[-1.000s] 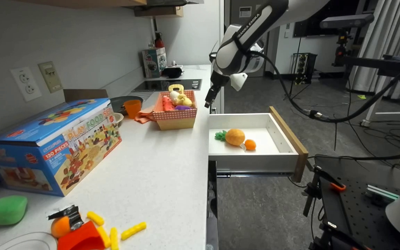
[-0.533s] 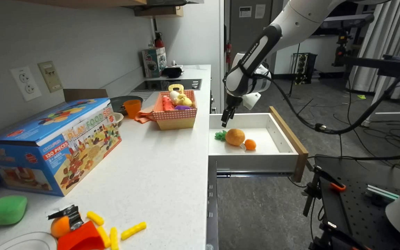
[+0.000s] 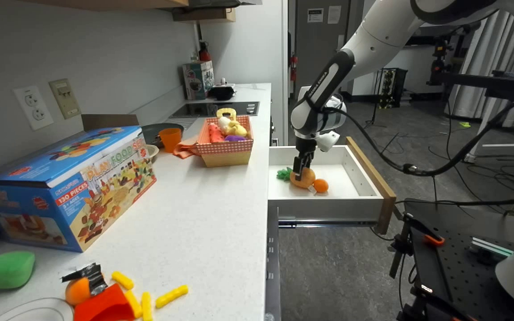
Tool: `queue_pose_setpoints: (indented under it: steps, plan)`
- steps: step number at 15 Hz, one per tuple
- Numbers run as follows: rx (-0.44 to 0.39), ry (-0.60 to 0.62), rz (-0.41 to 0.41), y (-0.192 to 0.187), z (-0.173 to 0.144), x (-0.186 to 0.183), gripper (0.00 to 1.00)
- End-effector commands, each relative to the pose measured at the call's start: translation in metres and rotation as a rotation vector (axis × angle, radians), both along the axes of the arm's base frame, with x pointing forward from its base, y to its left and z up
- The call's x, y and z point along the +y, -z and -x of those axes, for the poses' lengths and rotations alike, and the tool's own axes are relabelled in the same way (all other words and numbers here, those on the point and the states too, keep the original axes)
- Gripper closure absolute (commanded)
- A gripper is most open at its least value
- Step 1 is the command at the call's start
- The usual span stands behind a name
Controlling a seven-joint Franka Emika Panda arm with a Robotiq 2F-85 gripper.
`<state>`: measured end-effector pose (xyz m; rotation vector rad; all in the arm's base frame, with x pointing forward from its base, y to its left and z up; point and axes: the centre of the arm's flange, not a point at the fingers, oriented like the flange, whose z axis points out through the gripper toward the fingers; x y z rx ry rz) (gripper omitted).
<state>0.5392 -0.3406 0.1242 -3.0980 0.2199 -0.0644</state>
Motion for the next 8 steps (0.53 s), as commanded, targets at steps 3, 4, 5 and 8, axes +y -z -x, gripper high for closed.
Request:
queue_pose_setpoints:
  steps: [3, 4, 5, 8]
  plan:
    - [0.008, 0.006, -0.031, 0.007, -0.021, -0.013, 0.49]
    - [0.002, 0.009, -0.022, 0.003, -0.021, -0.014, 0.58]
    - [-0.005, 0.012, -0.015, -0.003, -0.021, -0.015, 0.64]
    - [-0.016, 0.019, 0.019, -0.035, -0.012, -0.011, 0.87]
